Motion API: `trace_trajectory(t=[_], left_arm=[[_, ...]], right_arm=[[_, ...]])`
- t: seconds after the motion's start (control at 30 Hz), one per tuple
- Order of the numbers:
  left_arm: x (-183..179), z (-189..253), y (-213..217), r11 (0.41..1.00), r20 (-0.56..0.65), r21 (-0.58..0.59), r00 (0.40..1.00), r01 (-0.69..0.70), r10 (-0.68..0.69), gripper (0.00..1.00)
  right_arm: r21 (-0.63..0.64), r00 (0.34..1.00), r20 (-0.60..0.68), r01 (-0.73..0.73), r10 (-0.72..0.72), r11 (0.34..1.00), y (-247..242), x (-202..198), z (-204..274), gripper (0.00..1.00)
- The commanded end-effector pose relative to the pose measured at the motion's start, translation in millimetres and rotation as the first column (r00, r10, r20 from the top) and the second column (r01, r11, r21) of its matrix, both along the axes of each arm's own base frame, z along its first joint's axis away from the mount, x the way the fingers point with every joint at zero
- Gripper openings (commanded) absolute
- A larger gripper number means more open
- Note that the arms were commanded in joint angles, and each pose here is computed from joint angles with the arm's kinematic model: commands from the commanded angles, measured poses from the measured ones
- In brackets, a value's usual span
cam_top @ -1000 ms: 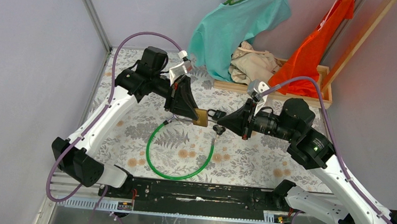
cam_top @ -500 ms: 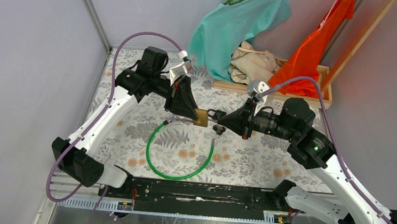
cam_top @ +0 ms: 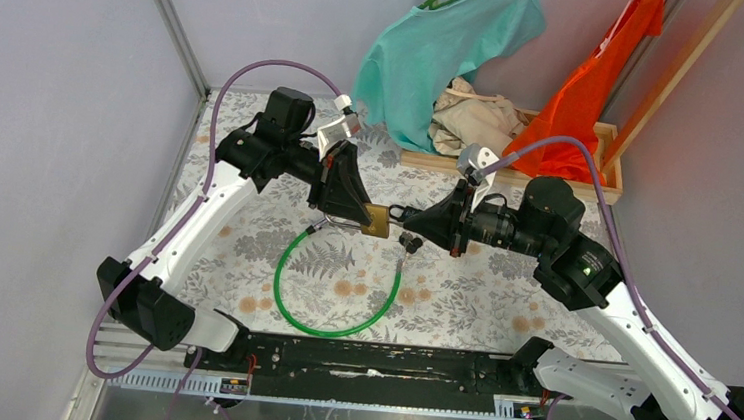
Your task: Unlock with the key
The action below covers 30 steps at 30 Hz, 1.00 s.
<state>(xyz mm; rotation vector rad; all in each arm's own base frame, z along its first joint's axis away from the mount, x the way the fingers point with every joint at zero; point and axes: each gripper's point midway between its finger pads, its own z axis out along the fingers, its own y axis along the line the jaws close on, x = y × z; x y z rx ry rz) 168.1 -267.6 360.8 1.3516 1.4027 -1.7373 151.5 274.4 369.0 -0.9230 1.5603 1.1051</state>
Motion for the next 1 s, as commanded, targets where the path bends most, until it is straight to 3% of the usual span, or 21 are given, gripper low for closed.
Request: trace_trajectory(t=[0.0,0.97], left_arm=[[-13,27,3,0.992,0.056,-0.088,0.995,0.092,-0.087,0.00],[-1,27,-4,0.998,0.116,-0.062,0.993,0.030,-0.022,0.00]], right_arm=[[0.033,0.999,0.043,-0.027,0.025,0.999,3,-1,20,0.00],[0.034,0.994,-0.067,-0.084,0.086,0.996,29,7,-19,0.00]])
